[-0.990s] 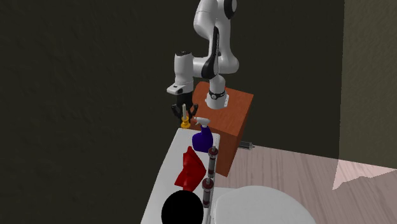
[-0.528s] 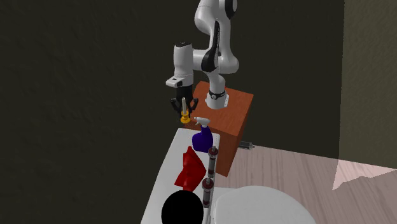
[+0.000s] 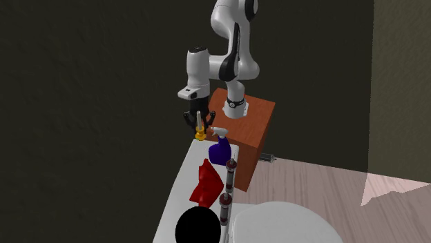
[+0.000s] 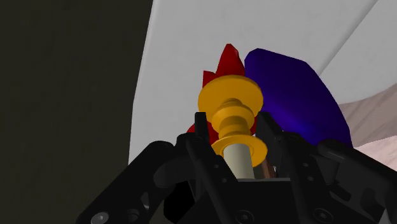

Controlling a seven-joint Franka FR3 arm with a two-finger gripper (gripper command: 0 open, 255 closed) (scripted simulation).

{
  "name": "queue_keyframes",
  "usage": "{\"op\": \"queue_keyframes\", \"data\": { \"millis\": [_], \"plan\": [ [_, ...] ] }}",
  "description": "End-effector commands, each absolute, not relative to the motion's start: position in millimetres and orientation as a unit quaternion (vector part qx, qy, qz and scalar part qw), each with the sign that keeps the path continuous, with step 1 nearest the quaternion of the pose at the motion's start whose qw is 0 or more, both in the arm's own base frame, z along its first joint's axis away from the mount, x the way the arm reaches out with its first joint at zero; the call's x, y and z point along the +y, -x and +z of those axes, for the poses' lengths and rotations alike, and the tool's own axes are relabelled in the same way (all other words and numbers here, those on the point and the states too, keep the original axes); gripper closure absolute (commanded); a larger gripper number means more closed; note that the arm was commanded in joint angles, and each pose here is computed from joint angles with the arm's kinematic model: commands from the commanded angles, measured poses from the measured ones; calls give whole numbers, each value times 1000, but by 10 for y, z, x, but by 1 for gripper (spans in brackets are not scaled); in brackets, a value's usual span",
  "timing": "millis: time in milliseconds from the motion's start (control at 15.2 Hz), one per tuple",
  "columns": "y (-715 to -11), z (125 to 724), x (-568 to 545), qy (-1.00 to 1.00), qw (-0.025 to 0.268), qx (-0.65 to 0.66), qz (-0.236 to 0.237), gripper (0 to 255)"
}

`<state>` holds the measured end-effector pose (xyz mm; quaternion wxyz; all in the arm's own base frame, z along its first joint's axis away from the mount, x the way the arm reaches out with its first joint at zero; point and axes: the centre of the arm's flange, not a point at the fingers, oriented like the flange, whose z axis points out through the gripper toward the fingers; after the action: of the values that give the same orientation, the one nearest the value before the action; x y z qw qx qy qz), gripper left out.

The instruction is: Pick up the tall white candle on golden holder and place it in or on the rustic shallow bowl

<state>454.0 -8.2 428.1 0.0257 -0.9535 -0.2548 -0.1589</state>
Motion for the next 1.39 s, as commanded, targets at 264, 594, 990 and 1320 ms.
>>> {"op": "queue_keyframes", "data": {
  "millis": [264, 594, 990, 1320],
  "plan": [
    [-5230, 4190, 272, 954, 25, -255, -159, 255],
    [-5814, 4127, 573, 954, 25, -255, -159, 255],
    [-6515, 4051, 934, 954, 25, -255, -159, 255],
    [-7099, 3988, 1234, 954, 25, -255, -159, 255]
  ]
}}
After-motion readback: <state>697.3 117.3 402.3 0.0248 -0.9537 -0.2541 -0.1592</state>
